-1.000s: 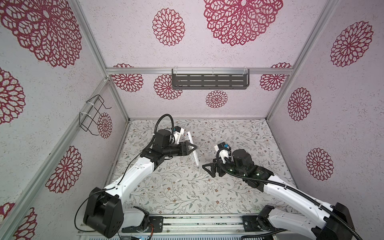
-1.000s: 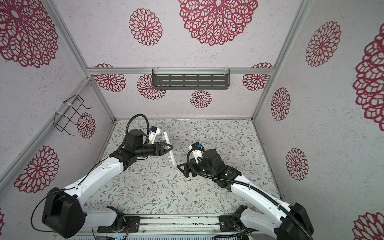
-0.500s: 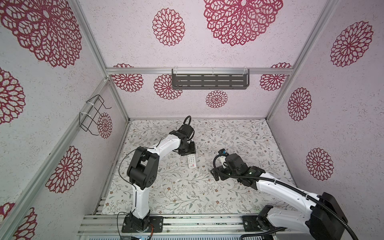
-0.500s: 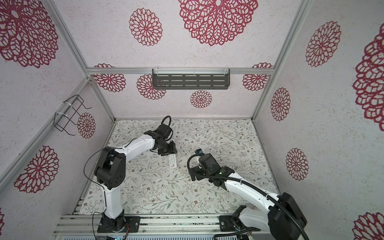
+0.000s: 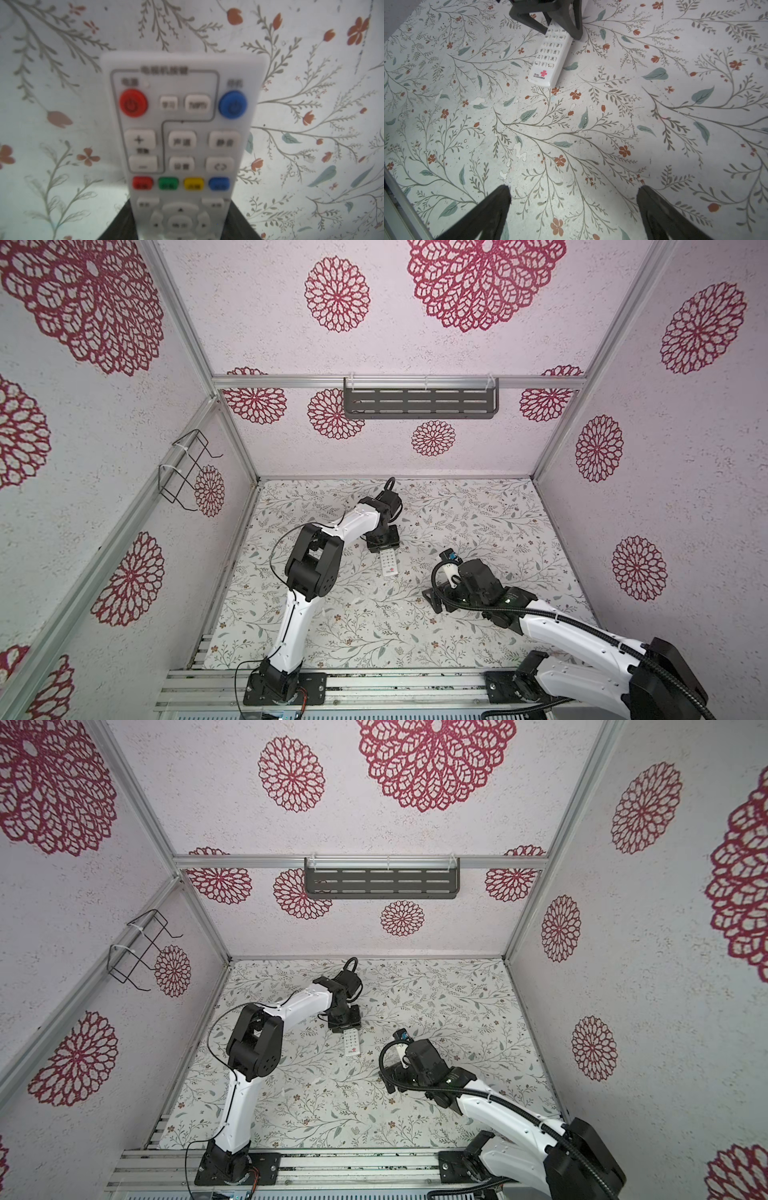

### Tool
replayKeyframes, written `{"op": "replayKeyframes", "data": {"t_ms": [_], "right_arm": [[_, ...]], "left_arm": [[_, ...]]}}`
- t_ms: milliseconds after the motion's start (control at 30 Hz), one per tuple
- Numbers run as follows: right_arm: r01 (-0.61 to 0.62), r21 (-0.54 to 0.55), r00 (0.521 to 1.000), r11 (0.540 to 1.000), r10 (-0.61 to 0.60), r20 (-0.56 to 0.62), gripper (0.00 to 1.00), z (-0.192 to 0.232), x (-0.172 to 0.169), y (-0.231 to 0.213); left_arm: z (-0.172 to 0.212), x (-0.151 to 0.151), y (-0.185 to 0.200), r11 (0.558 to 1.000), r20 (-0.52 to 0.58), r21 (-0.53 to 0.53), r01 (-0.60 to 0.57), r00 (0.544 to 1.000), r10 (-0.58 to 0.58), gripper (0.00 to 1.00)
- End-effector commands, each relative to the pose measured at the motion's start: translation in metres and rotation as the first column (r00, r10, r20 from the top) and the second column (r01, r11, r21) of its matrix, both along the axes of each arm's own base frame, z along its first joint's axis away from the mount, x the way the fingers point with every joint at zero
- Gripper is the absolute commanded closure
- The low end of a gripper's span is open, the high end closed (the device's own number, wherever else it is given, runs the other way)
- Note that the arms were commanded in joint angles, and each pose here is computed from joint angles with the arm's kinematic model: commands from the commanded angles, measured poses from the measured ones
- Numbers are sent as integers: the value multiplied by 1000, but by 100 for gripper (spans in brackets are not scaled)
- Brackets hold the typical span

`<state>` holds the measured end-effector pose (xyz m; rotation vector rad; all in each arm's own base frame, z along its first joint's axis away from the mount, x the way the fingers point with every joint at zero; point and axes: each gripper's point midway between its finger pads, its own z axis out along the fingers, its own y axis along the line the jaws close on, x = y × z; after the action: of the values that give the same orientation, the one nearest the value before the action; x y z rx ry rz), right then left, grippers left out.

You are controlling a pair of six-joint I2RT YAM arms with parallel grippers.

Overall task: Load the batteries into the remote control
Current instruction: 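Set the remote down with the left gripper while the right gripper draws back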

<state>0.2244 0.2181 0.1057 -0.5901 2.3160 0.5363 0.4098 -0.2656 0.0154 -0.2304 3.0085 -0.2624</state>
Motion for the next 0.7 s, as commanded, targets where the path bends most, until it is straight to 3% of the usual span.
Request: {"op": "replayKeyframes", "data": {"t_ms": [0,467,667], "right_arm": [[-33,23,997,999,31,66,1,14,3,4],[-58,3,995,998,58,78,1,17,-2,-1],[-47,-3,996,999,47,77,1,29,0,-2]], "left_arm": [[-17,-3,-4,1000,-26,14,-25,999,25,98],[-22,1,-18,999,-6,-33,-3,1000,3,67],[4,13,-25,996,90,-78,41,995,-34,39]]}}
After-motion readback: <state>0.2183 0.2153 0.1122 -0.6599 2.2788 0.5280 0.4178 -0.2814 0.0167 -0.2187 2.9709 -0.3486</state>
